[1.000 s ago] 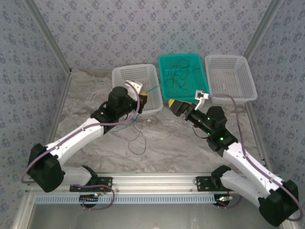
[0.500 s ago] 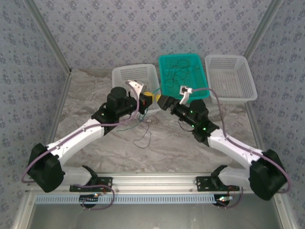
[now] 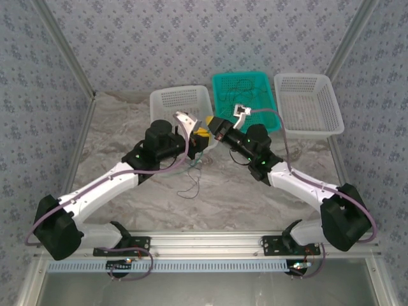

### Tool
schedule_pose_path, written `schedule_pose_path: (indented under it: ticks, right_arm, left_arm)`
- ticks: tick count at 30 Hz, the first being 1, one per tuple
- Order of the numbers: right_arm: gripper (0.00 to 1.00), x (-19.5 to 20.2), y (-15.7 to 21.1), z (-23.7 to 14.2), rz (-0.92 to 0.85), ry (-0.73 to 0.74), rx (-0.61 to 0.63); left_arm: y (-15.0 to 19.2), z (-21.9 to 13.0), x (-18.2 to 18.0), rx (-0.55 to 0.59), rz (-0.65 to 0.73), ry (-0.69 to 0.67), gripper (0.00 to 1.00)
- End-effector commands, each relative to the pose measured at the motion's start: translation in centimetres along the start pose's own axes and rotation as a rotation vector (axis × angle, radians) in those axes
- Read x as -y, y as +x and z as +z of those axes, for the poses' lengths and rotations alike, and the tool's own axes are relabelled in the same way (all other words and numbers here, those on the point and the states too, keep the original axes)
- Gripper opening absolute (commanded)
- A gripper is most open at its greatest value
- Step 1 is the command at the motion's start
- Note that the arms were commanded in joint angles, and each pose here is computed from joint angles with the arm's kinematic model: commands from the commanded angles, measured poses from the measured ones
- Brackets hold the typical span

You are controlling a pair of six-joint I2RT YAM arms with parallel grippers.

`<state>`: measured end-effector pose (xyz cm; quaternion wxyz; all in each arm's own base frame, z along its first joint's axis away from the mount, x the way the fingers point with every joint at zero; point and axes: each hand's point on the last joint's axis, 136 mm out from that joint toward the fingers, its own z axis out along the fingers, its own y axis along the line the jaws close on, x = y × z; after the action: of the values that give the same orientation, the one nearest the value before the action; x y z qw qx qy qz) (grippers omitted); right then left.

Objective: Untangle the cables
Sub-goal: Untie the cable.

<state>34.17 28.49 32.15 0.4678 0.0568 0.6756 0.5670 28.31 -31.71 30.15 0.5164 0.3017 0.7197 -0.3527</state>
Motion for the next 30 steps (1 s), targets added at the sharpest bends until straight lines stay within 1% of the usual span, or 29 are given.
schedule_pose_path:
  ticks: [1, 5, 8, 10, 14, 19, 23, 25, 28, 30]
  right_arm:
    - [0.0, 0.8, -3.5, -1.3, -0.043, 0.093, 0.109]
    - [0.0, 0.8, -6.4, -2.6, -0.063, 0.129, 0.168]
    - [0.0, 0.9, -8.0, -3.5, -0.082, 0.174, 0.207]
    - [0.0, 1.0, -8.8, -4.1, -0.098, 0.208, 0.234]
    - [0.0, 0.9, -10.2, -5.3, -0.119, 0.244, 0.279]
    - [0.0, 1.0, -10.6, -5.7, -0.119, 0.26, 0.285]
    - [0.0, 0.9, -10.4, -5.6, -0.113, 0.253, 0.274]
    - [0.0, 0.9, -10.3, -5.7, -0.112, 0.254, 0.27]
    - [0.0, 1.0, -10.3, -5.8, -0.103, 0.257, 0.276]
    - [0.0, 0.9, -10.5, -5.9, -0.1, 0.256, 0.281]
  left_arm:
    - [-2.5, -1.7, 1.4, 0.09, 0.043, 0.035, 0.45]
    - [-2.5, -3.4, 2.0, 0.108, 0.041, 0.046, 0.58]
    - [-1.7, -4.6, 3.4, 0.098, 0.017, 0.124, 0.62]
    - [-0.4, -5.0, 4.4, 0.084, -0.027, 0.182, 0.64]
    - [3.4, -4.8, 5.0, 0.024, -0.101, 0.216, 0.66]
    - [7.2, -2.9, 6.0, -0.103, -0.056, 0.258, 0.64]
    - [8.0, -0.5, 7.4, -0.157, 0.005, 0.333, 0.63]
    - [9.0, 1.1, 8.0, -0.208, 0.044, 0.365, 0.62]
    - [10.3, 3.4, 8.5, -0.261, 0.08, 0.396, 0.6]
    - [11.0, 4.6, 8.6, -0.27, 0.083, 0.398, 0.59]
